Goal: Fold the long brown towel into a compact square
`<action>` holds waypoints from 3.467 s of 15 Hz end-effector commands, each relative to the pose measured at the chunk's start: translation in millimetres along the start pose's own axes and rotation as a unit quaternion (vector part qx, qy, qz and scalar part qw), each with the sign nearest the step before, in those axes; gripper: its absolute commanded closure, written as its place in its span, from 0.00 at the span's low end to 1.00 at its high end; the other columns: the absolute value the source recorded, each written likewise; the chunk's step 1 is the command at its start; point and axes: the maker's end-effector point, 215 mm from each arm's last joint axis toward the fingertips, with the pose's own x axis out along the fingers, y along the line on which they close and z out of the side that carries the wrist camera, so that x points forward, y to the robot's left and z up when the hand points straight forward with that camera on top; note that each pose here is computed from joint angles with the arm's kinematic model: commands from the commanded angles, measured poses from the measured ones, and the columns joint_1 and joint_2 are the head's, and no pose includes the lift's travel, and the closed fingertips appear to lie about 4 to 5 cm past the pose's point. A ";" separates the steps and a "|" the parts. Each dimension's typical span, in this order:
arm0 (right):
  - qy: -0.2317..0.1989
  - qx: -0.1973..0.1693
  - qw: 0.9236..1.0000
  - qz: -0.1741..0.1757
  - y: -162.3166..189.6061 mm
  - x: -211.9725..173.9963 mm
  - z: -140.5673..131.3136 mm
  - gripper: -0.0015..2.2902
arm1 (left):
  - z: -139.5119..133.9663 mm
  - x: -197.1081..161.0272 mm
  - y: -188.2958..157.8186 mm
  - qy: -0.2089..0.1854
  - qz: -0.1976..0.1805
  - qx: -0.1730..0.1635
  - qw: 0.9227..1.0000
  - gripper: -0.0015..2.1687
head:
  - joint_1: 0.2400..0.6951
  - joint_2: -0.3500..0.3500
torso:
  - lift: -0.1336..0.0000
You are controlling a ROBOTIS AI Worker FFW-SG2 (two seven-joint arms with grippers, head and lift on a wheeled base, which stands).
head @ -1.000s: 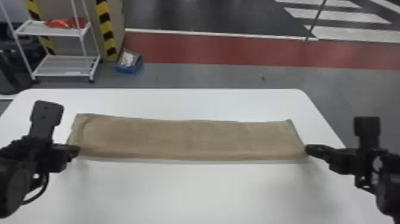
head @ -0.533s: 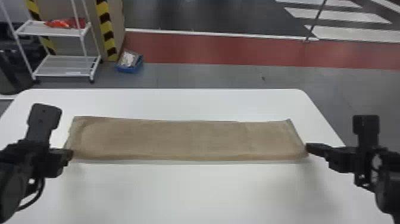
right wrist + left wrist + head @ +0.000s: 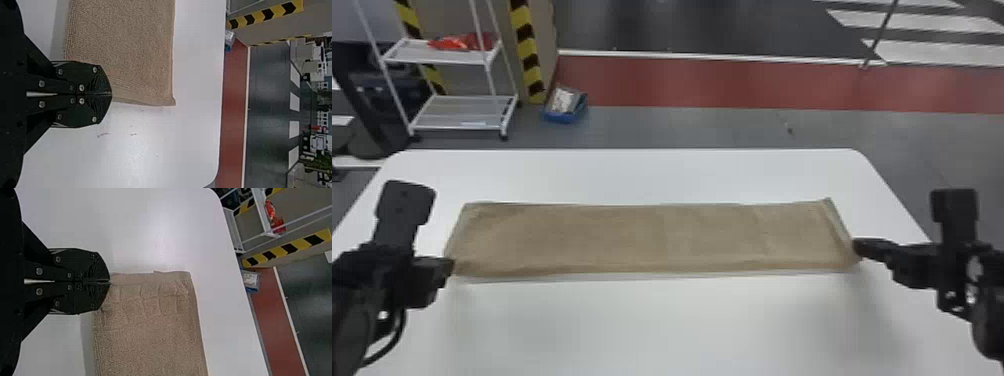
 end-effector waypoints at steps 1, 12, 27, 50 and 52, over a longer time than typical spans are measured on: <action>0.000 -0.001 1.000 0.001 0.6 -0.4 -3.2 0.64 | -0.6 0.3 0.8 -0.003 0.003 0.000 1.000 0.66 | 1.00 0.40 | 0.08; -0.088 -0.033 0.995 0.023 34.2 -13.6 47.3 0.02 | 34.9 31.3 -1.7 -0.033 0.024 -0.002 0.999 0.02 | 1.00 0.40 | 0.08; -0.116 -0.084 0.983 0.111 184.0 10.5 38.4 0.07 | 38.5 64.9 -2.0 -0.024 -0.003 -0.012 1.000 0.30 | 1.00 0.68 | 0.08; -0.151 -0.136 0.967 0.156 279.5 47.7 51.3 0.75 | 129.5 -33.4 -94.8 -0.079 -0.189 -0.078 0.976 0.64 | 1.00 0.64 | 0.08; -0.144 -0.160 0.962 0.171 302.7 52.2 41.9 0.82 | 145.0 -43.6 -108.2 -0.083 -0.224 -0.104 0.965 0.64 | 1.00 0.65 | 0.08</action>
